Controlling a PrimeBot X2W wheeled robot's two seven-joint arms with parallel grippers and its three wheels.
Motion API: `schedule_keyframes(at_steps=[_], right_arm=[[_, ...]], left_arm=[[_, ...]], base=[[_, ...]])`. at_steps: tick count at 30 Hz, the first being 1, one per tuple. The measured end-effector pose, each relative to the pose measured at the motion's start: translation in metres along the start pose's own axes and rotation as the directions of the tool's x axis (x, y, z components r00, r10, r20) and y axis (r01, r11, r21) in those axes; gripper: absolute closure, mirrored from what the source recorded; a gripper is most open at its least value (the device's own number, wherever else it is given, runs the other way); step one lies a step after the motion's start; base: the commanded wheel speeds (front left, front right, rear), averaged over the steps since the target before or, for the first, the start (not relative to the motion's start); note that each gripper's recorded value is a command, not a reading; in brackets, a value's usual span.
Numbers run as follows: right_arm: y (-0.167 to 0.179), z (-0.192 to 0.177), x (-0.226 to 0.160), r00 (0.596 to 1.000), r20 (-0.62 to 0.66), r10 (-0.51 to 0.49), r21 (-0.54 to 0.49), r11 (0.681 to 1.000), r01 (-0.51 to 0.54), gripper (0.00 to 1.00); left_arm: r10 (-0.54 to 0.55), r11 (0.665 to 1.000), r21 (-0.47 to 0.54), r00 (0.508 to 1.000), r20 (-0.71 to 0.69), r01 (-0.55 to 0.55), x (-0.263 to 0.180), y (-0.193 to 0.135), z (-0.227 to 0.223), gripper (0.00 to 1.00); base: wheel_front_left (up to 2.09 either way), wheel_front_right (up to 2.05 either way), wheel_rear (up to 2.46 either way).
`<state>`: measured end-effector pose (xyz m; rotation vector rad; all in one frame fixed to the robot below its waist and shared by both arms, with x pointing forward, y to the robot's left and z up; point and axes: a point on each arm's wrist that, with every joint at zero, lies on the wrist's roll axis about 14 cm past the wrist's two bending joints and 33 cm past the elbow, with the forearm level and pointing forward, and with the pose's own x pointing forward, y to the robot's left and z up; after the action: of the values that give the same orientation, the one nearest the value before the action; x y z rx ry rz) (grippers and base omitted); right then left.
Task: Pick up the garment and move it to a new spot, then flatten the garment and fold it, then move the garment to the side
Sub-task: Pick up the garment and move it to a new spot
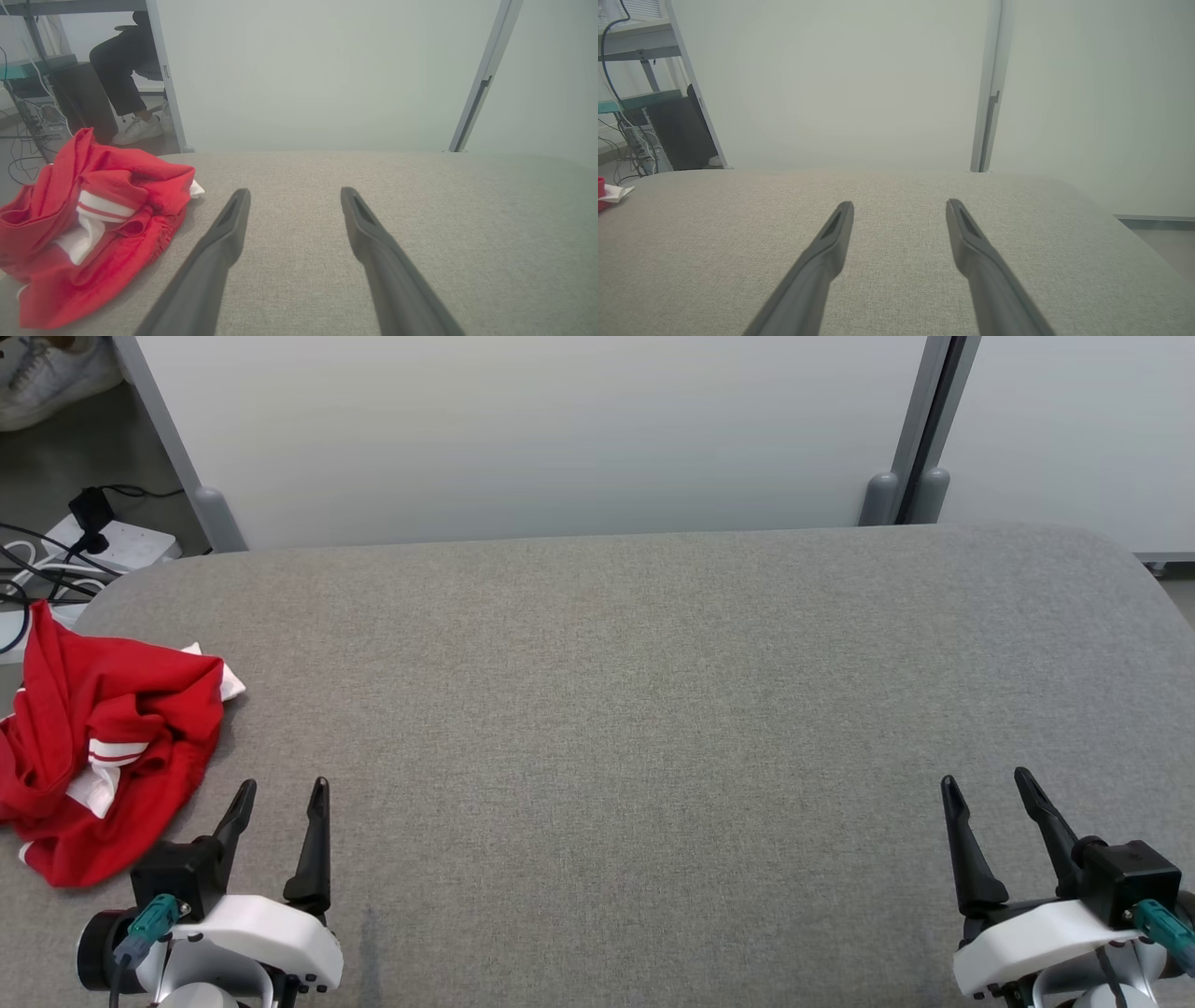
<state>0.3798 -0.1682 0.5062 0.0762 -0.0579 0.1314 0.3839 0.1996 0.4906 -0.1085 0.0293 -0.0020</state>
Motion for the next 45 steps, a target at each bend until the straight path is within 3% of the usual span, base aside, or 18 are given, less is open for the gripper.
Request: schedule_keyframes(at_steps=[11, 21, 34, 45], right_arm=[[0.005, -0.001, 0.003, 1.0, -0.002, 0.012, 0.014, 1.0, -0.012, 0.0], [0.048, -0.005, 0.022, 0.991, -0.01, 0.136, 0.021, 0.99, -0.136, 0.0], [0.127, -0.011, 0.045, 0.938, -0.02, 0.345, 0.052, 0.938, -0.344, 0.0], [0.16, -0.014, 0.05, 0.906, -0.022, 0.422, 0.067, 0.905, -0.42, 0.0]], left_arm=[[0.03, 1.0, -0.004, 0.999, -0.012, -0.03, -0.005, 0.009, -0.003, 0.0], [0.137, 0.991, -0.006, 0.991, 0.003, -0.137, -0.024, 0.043, 0.002, 0.0], [0.355, 0.935, -0.03, 0.934, 0.025, -0.355, -0.081, 0.111, 0.009, 0.0], [0.432, 0.901, -0.05, 0.901, 0.027, -0.431, -0.107, 0.132, 0.008, 0.0]], base=[[0.0, 0.0, 0.0], [0.0, 0.0, 0.0], [0.0, 0.0, 0.0], [0.0, 0.0, 0.0]])
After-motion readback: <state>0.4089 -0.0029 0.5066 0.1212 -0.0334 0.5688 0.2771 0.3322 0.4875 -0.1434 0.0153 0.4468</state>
